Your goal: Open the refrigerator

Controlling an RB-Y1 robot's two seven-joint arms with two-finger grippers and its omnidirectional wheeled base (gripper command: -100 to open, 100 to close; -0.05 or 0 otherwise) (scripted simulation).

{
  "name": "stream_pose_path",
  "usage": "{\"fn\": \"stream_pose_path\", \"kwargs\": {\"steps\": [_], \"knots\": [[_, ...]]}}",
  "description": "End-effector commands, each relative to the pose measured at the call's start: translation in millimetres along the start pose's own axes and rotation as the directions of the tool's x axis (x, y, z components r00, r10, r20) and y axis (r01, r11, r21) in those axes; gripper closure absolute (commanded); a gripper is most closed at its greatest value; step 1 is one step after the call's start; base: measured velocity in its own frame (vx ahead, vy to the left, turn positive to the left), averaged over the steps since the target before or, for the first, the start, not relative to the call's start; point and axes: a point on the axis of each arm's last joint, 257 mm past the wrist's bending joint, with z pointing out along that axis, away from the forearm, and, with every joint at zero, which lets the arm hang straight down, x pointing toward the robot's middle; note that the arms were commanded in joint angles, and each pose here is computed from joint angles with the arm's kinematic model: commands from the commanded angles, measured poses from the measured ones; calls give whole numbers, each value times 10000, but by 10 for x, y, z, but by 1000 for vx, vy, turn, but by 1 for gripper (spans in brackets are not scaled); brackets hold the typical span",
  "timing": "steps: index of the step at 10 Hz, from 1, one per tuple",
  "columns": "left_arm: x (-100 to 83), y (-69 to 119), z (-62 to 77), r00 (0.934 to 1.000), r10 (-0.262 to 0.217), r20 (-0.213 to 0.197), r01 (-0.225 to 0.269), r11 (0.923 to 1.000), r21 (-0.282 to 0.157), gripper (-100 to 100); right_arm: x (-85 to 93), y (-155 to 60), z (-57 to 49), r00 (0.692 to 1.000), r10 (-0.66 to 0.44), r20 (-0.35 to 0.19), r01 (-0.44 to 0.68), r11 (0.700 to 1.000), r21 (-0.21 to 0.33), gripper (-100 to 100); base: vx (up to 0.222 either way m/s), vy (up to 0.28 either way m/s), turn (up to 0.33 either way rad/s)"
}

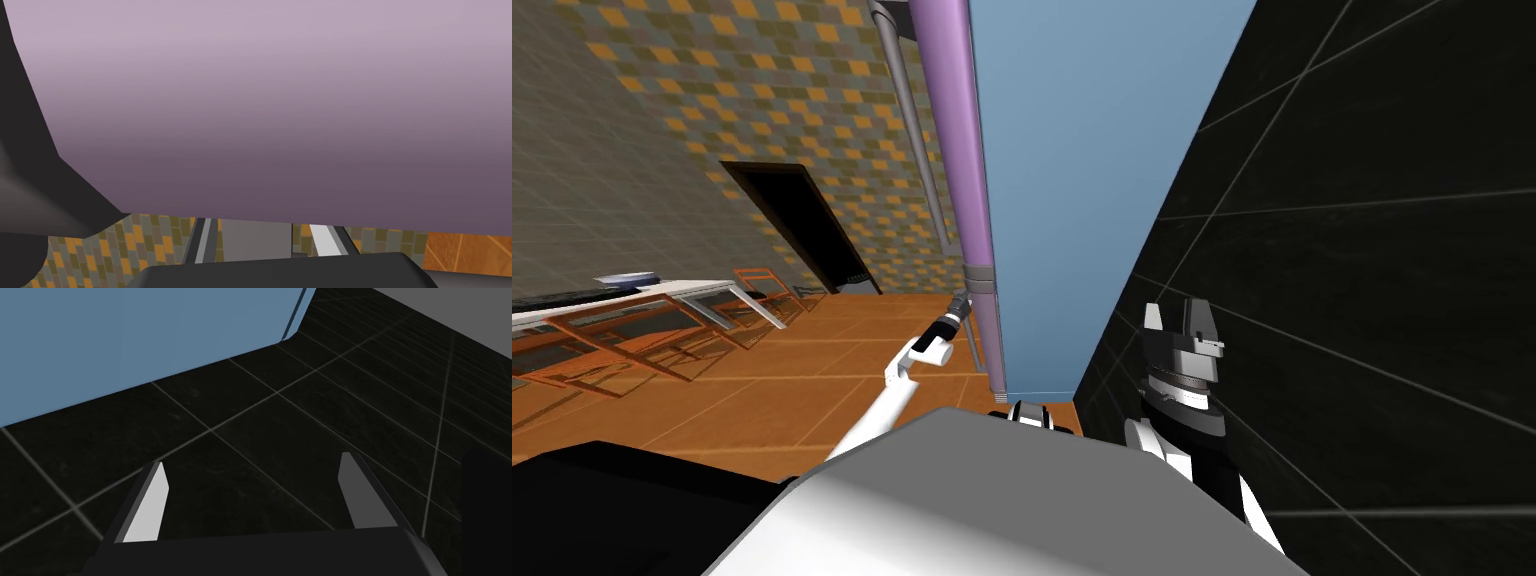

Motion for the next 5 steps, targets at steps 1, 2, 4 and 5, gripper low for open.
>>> {"fn": "stream_pose_path", "kwargs": {"steps": [1,2,4,5], "knots": [[-109,105,-253,9979,177,627,-147,9988,-470,100,0,0,1,10000,1,-1,-1,10000,-1,0,-12,75,-252],[-56,38,-330,9978,19,655,2,9995,-324,100,0,0,0,10000,0,-1,0,10000,0,0,8,45,-33],[-298,-27,-464,9908,337,1307,-282,9986,-437,100,0,0,0,10000,0,1,0,10000,0,0,8,28,-91],[-282,-16,-559,9895,408,1389,-338,9981,-523,100,0,0,0,10000,2,0,-2,10000,-2,0,-10,69,-268]]}}
